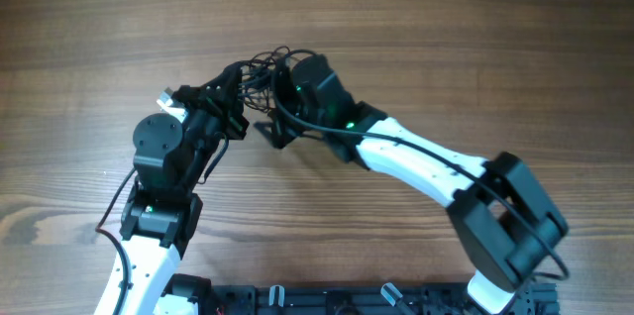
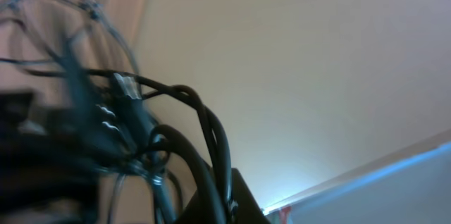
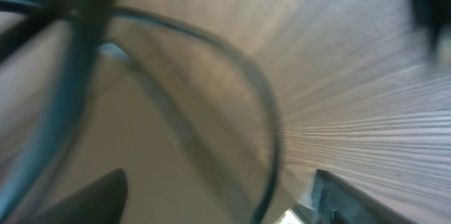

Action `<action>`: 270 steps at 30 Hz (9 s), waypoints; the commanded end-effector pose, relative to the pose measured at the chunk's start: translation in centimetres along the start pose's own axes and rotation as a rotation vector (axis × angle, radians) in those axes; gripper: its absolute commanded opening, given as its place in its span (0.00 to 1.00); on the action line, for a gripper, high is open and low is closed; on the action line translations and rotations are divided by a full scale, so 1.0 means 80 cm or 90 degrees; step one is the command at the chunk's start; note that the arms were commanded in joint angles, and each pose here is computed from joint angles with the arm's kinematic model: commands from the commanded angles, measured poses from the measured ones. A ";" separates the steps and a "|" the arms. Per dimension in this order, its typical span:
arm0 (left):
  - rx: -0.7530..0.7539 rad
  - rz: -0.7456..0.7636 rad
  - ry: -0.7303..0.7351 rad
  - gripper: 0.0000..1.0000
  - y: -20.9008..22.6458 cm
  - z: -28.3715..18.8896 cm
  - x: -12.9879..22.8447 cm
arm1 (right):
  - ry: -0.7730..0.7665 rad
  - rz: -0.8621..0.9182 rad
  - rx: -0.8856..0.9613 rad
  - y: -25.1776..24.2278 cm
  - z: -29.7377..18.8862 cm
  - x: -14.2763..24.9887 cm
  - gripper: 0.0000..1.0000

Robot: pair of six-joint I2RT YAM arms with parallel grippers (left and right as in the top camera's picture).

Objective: Untangle cables

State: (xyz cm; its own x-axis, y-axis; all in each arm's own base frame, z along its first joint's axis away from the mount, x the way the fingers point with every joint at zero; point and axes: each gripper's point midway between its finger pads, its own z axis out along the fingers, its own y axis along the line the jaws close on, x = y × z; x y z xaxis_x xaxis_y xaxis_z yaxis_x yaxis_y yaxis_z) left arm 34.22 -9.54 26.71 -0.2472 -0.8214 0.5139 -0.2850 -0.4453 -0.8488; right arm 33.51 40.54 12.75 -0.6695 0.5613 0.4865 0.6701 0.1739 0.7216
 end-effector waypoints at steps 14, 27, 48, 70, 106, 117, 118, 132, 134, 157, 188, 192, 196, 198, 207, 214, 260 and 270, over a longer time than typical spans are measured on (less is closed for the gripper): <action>0.173 0.028 -0.069 0.04 -0.092 -0.022 -0.036 | 0.008 -0.457 0.358 -0.133 -0.092 -0.115 0.04; -0.163 0.024 -0.093 0.04 0.117 0.056 -0.037 | 0.007 -0.928 0.029 0.036 -0.232 0.048 0.04; 0.061 0.602 0.364 0.04 0.034 0.033 0.056 | -0.272 -0.781 0.152 0.044 -0.364 -0.079 0.87; 0.009 0.500 0.485 0.04 0.054 0.009 0.081 | 0.047 -1.003 0.106 0.007 -0.222 -0.014 0.60; -0.070 0.305 0.477 0.04 0.056 0.009 0.085 | -0.225 -0.754 0.162 0.042 -0.148 -0.128 0.54; 0.008 0.439 0.672 0.04 0.045 -0.046 0.137 | -0.505 -0.427 0.292 0.007 -0.289 -0.332 0.58; 0.008 0.439 0.672 0.04 0.045 -0.046 0.137 | -0.517 -0.416 0.305 0.001 -0.306 -0.346 0.59; 0.024 0.437 0.639 0.04 0.037 -0.036 0.133 | -0.423 -0.455 0.193 -0.011 -0.414 -0.407 0.65; 0.055 0.448 0.600 0.04 0.030 -0.025 0.133 | -0.297 -0.565 0.082 0.018 -0.380 -0.360 0.61; 0.114 0.411 0.432 0.04 0.001 0.017 0.116 | 0.136 -0.851 -0.117 0.007 -0.272 -0.148 0.89; 0.194 0.290 0.548 0.04 -0.024 -0.024 0.196 | -0.535 -0.365 0.263 0.012 -0.305 -0.328 1.00; 0.199 0.300 0.559 0.04 -0.024 -0.028 0.199 | -0.394 -0.583 0.217 0.036 -0.307 -0.327 1.00; 0.118 0.267 0.527 0.04 0.001 -0.007 0.182 | -0.096 -0.970 -0.034 0.067 -0.280 -0.220 0.97; 0.084 0.252 0.517 0.04 0.012 0.000 0.176 | 0.030 -1.088 -0.210 0.073 -0.286 -0.153 0.90; 0.082 0.250 0.520 0.04 0.013 -0.001 0.177 | 0.155 -1.204 -0.290 0.058 -0.241 -0.069 0.84; 0.079 0.249 0.528 0.04 0.016 -0.002 0.182 | 0.154 -1.344 -0.305 0.054 -0.214 -0.045 0.63; -0.216 0.487 0.295 1.00 0.165 0.042 0.046 | -0.527 -0.456 -0.043 0.061 -0.520 -0.428 1.00; -0.274 0.475 0.198 0.99 0.165 0.040 -0.016 | -0.189 -0.699 0.166 0.008 -0.298 -0.288 1.00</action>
State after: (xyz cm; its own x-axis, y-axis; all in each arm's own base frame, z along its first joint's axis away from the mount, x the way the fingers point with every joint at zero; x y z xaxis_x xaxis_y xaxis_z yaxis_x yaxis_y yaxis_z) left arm 33.25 -16.32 14.19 -0.7391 -0.6733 -0.0224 -0.2887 0.3467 -0.8924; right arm 43.00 3.79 13.47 -0.7965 0.5072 -0.3292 0.1951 0.7309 0.6541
